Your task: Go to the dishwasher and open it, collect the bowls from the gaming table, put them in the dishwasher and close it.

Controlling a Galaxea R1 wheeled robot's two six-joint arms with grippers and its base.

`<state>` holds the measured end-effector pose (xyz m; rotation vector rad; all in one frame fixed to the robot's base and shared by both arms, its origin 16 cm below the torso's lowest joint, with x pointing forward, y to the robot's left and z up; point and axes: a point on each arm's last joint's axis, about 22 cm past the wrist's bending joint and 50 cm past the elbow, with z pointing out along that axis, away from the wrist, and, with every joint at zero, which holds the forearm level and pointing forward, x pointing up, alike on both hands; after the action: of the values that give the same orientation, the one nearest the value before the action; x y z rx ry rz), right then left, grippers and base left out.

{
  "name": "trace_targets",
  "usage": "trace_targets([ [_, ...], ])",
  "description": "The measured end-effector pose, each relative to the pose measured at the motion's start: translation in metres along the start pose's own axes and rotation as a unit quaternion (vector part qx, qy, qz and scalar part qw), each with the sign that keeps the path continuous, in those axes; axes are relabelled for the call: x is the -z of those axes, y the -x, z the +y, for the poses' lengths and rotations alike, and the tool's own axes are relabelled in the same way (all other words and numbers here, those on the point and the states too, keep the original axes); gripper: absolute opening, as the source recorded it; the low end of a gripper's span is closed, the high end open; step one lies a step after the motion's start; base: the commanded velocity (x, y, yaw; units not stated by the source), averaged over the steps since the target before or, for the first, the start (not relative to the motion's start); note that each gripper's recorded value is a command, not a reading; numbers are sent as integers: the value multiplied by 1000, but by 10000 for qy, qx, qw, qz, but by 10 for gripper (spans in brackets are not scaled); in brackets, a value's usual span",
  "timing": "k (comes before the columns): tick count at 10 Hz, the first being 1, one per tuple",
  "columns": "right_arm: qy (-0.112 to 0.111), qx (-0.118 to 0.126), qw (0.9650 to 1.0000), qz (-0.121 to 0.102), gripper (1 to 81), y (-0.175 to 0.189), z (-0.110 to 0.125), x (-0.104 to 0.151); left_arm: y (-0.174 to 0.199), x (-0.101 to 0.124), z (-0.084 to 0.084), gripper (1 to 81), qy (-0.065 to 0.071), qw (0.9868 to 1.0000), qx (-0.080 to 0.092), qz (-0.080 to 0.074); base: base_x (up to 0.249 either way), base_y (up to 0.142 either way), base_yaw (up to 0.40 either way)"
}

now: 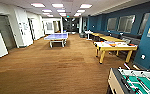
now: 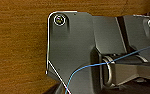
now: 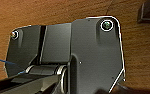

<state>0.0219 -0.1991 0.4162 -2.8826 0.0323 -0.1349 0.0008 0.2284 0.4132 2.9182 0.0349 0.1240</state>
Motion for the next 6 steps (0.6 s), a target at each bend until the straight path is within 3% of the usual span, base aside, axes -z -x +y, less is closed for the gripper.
trace_targets([
  [6, -5, -2, 10000, 4, 811, 0, -1, 0, -1, -3, 16, 811, 99, 9999, 13, 24, 131, 0, 0],
])
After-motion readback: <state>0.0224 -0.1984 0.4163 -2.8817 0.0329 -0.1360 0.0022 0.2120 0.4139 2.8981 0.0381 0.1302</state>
